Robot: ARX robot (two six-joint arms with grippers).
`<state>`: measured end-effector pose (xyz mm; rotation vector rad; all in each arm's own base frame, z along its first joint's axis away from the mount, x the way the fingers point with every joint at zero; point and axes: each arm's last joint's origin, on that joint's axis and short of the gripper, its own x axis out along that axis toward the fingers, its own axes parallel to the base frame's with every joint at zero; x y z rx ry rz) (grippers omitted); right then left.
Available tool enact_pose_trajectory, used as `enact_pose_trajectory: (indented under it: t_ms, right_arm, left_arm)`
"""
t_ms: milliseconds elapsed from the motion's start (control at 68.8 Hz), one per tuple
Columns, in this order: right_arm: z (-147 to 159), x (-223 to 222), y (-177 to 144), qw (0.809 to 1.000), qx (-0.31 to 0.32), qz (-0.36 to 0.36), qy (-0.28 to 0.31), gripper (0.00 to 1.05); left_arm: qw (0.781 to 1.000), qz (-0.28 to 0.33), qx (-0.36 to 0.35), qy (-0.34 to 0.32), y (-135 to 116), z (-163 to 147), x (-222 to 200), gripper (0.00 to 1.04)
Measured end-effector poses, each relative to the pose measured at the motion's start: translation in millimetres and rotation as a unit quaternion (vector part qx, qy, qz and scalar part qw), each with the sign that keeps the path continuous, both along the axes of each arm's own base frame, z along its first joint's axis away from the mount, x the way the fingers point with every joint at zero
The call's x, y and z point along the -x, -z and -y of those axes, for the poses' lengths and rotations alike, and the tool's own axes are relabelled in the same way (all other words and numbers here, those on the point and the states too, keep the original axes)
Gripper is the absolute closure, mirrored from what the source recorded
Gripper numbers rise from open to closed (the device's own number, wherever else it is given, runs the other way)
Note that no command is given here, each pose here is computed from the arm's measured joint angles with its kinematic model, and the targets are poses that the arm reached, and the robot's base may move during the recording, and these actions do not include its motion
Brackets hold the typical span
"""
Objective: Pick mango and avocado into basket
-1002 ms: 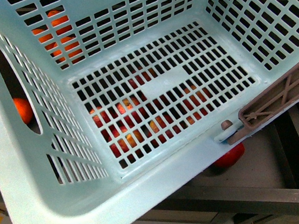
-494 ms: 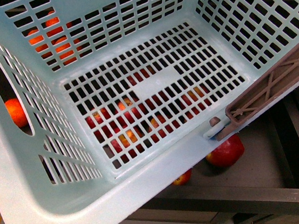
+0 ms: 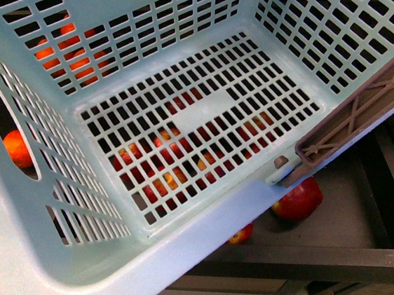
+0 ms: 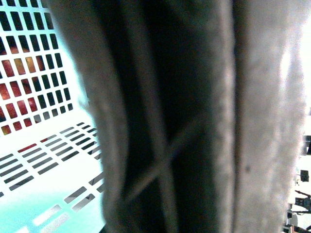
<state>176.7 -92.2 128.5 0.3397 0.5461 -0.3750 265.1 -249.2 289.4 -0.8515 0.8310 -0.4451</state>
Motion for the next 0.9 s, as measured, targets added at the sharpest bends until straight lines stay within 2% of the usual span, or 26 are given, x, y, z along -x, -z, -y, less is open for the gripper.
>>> enact_pose_trajectory:
  t_ms: [160, 320, 610, 901]
  right_arm:
    - [45.5, -28.9, 29.7, 0.998, 0.026, -0.051, 0.01, 0.09]
    - [79.0, -48.3, 81.1, 0.99, 0.011, -0.141, 0.029, 0.09]
    - [102.0, -84.1, 141.5, 0.981, -0.015, -0.189, 0.039, 0.09]
    - [118.1, -120.3, 161.9, 0.981, -0.019, -0.186, 0.045, 0.09]
  left_arm:
    - [1.0, 0.0, 0.0, -0.001, 0.0, 0.0, 0.0, 0.92]
    - [1.0, 0.0, 0.0, -0.001, 0.0, 0.0, 0.0, 0.92]
    - [1.0, 0.0, 0.0, 0.0, 0.0, 0.1, 0.1, 0.92]
    - [1.0, 0.0, 0.0, 0.0, 0.0, 0.0, 0.0, 0.92]
